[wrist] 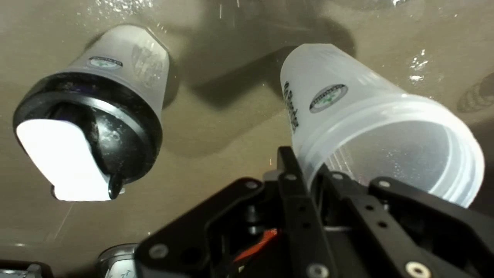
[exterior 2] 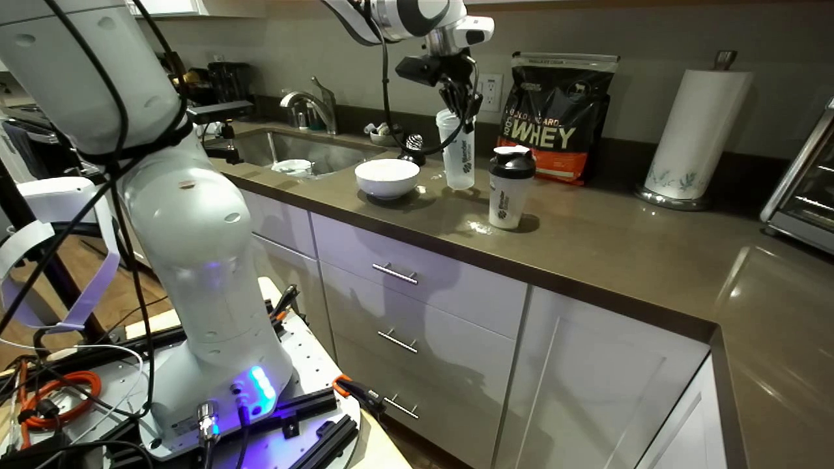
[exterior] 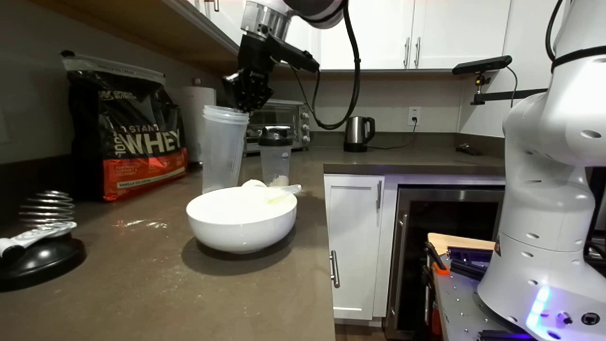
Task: Move the clear cup forward
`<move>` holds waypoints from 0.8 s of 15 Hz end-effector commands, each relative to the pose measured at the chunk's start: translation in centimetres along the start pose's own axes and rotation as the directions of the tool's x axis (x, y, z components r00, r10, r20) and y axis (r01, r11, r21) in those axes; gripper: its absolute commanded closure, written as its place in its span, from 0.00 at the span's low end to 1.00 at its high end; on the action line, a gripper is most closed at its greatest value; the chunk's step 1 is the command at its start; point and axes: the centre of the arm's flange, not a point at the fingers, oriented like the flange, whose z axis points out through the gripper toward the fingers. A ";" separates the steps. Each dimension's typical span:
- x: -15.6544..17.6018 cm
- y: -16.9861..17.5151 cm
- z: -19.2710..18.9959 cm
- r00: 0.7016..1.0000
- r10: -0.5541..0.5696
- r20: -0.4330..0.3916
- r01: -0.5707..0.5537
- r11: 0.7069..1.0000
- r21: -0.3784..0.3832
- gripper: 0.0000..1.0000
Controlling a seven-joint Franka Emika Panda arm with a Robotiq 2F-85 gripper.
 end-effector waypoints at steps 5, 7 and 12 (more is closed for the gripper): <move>3.5 0.8 0.7 0.998 0.009 0.068 -0.003 0.997 -0.080 0.97; 4.1 0.8 0.9 0.997 0.008 0.078 0.000 0.996 -0.090 0.97; 5.4 1.1 2.2 0.996 0.007 0.089 0.003 0.994 -0.109 0.97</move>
